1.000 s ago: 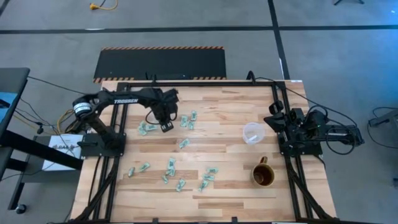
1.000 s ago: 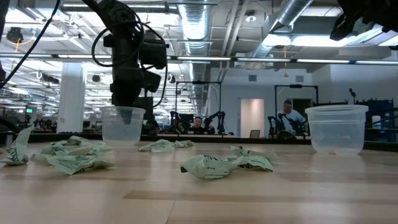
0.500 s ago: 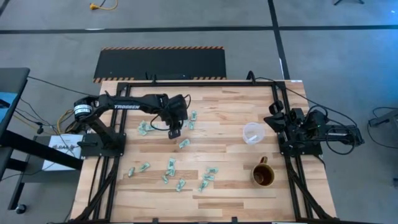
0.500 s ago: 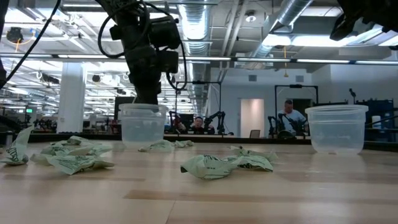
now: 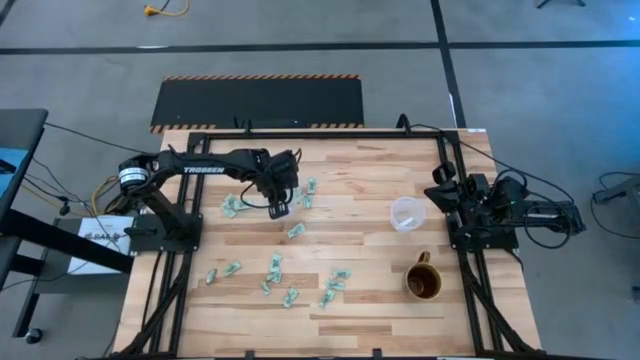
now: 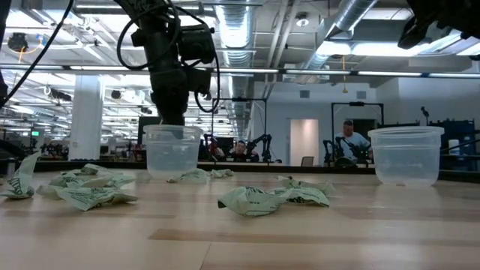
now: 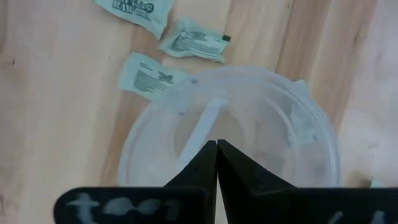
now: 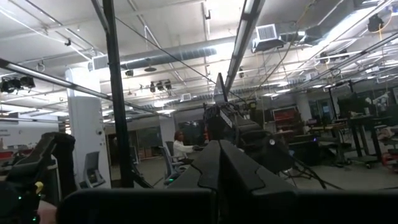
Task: Pick and place Stevia / Truvia into bins
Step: Put the white stevia packet into the left transparent container
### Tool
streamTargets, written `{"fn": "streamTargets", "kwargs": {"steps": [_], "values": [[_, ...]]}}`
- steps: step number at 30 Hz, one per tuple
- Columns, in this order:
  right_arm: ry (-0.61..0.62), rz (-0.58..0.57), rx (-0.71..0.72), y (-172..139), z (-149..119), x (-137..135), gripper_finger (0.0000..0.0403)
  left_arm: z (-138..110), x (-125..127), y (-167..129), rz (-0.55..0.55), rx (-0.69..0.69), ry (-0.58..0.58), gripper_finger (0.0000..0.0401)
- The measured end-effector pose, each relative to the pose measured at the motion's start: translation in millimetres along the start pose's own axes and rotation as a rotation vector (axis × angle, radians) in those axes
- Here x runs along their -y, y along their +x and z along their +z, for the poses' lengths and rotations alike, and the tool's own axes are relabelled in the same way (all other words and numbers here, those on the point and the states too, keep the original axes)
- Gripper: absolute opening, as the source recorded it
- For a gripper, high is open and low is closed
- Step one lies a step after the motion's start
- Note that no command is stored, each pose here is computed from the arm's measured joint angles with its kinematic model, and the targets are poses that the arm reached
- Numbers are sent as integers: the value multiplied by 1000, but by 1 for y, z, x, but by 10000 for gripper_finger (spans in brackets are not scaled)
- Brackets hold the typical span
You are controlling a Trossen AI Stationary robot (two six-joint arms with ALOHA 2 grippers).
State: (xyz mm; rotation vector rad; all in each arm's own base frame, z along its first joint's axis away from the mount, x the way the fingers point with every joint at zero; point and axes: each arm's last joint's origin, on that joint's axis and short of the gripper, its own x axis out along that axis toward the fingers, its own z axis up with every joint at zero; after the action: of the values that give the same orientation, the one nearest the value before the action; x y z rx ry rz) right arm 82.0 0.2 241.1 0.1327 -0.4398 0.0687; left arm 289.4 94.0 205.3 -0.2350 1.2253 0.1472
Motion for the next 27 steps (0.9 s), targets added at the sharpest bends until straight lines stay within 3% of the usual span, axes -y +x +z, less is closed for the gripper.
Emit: {"fn": "streamTargets", "kwargs": {"steps": [8,14,19,27], "values": [[0,0,0,0,0,0,0,1,16,2,-1,0,19,0],[0,0,0,0,0,0,0,-10,17,-6,158,-81,3,0],[0,0,-1,0,0,0,0,-25,17,-40,251,-78,-91,0],[0,-1,-7,0,-1,0,0,-55,10,-85,388,-29,-368,0]]}}
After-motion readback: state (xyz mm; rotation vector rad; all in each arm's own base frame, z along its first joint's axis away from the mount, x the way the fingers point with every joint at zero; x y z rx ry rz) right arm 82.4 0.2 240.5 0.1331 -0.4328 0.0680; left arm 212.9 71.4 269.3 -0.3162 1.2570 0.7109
